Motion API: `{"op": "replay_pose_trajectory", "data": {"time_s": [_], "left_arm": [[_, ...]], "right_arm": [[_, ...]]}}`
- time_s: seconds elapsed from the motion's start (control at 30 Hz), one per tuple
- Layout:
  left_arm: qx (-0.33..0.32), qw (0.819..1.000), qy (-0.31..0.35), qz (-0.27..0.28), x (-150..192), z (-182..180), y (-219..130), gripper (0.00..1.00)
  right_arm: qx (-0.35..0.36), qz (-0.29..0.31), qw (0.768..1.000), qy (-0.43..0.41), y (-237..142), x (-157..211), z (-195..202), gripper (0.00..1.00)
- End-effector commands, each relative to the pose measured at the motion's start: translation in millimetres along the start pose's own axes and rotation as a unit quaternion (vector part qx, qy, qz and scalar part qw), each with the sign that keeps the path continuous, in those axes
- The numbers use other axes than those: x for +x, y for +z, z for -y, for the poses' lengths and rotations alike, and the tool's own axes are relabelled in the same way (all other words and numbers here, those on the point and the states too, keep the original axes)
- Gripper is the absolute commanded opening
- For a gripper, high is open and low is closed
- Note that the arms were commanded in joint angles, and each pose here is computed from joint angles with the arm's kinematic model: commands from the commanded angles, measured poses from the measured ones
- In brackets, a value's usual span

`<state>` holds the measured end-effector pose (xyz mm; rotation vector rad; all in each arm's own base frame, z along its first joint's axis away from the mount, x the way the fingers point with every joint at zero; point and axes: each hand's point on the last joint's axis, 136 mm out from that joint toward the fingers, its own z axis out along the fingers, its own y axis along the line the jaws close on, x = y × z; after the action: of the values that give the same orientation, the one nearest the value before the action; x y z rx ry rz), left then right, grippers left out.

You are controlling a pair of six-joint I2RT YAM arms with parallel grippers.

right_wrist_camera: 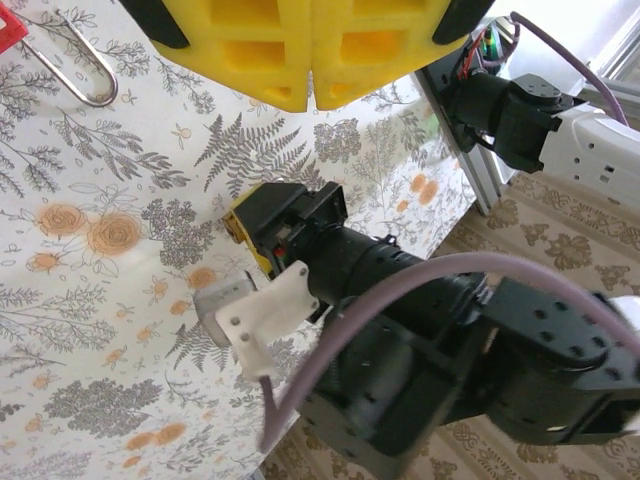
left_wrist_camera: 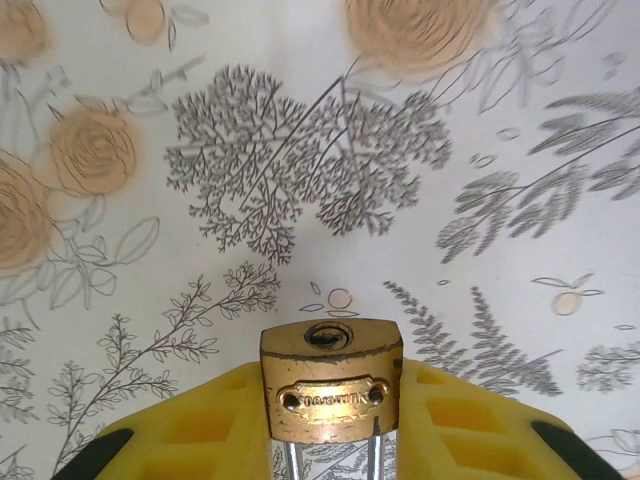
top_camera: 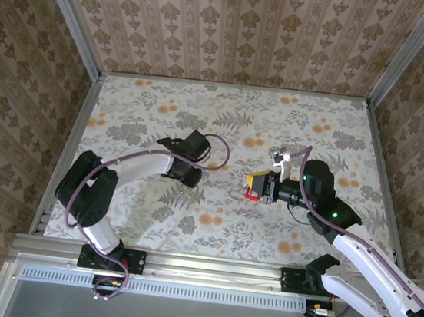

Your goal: Unlock with the key

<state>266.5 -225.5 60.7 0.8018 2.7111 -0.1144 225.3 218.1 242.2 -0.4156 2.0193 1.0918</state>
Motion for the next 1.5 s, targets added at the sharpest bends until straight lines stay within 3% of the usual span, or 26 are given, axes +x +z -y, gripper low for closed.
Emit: {"op": "replay_pose_trajectory", "data": {"time_s": [0.0,0.23,0.5,0.63,1.13,1.47], "left_arm": [[-0.016,0.998,0.023,0.056,-12,1,-16,0.30],[-0.028,0.980,0.055,0.191,-31,12,-56,0.32],[-0.028,0.927,0.117,0.354,-40,38,-113,0.32],[-0.029,0.904,0.138,0.405,-41,47,-139,0.32],[-0.024,0.854,0.239,0.462,-40,106,-188,0.32],[-0.014,0.840,0.266,0.473,-42,129,-197,0.32]], "right_arm": [[0.017,0.011,1.000,0.010,-4,-2,5,0.00],[0.049,0.034,0.998,0.034,-10,-15,11,0.00],[0.082,0.071,0.992,0.063,-16,-28,14,0.00],[0.101,0.081,0.990,0.062,-13,-31,11,0.00],[0.096,0.106,0.987,0.067,1,-51,-20,0.00],[0.056,0.090,0.993,0.048,14,-41,-41,0.00]]}}
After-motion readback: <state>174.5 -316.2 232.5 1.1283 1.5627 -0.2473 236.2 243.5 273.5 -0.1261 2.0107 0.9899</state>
